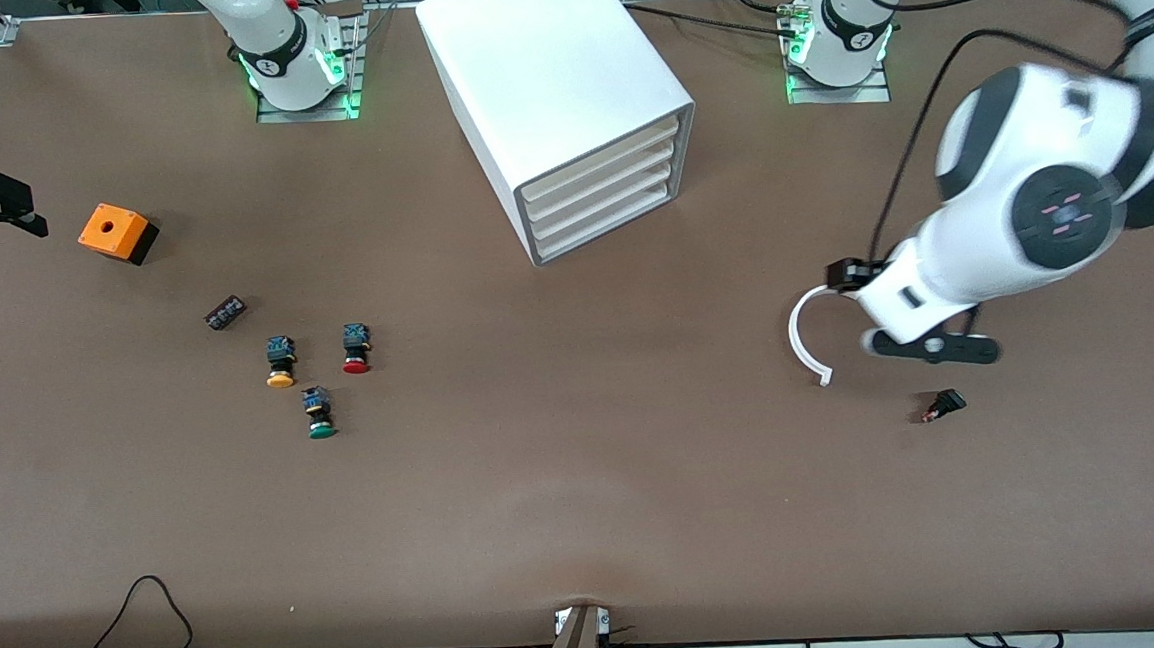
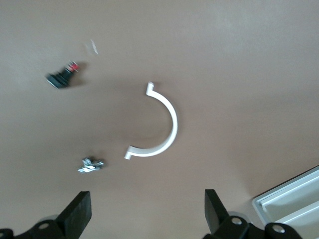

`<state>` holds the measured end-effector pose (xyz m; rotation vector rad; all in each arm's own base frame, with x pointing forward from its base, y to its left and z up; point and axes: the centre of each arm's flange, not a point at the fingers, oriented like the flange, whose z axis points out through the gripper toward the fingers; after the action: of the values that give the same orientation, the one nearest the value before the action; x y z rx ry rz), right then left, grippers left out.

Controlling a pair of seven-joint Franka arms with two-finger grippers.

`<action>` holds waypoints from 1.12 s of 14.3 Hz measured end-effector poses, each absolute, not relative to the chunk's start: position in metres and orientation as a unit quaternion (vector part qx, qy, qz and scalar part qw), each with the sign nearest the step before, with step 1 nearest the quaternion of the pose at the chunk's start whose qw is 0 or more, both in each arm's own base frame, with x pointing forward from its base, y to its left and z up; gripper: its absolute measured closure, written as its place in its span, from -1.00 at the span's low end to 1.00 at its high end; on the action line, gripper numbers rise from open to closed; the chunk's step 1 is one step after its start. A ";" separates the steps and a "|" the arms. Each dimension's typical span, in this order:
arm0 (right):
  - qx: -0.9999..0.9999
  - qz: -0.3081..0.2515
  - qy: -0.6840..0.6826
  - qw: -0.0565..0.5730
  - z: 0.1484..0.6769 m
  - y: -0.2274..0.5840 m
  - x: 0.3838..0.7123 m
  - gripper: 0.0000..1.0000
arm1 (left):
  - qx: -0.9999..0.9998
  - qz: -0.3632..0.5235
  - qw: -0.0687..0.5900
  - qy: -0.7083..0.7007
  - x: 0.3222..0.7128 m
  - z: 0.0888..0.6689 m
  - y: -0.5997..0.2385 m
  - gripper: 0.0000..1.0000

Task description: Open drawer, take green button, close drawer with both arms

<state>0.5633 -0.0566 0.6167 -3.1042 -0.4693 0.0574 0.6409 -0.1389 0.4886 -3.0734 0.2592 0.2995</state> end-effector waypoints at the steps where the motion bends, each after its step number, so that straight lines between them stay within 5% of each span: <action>1: -0.989 0.018 -0.150 0.001 0.617 -0.057 0.563 -1.00 | -0.993 0.077 0.025 0.091 0.643 0.508 -0.122 -1.00; 6: -0.989 0.018 -0.149 0.001 0.618 -0.057 0.563 -1.00 | -0.998 0.029 0.023 0.049 0.613 0.576 -0.066 -1.00; 16: -0.988 0.012 -0.155 -0.001 0.624 -0.051 0.561 -1.00 | -1.000 -0.003 -0.009 0.024 0.545 0.557 -0.048 -1.00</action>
<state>0.5605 -0.0512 0.6237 -3.1046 -0.4856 0.0380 0.5448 -0.0479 0.5568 -3.1579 0.0753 -0.0091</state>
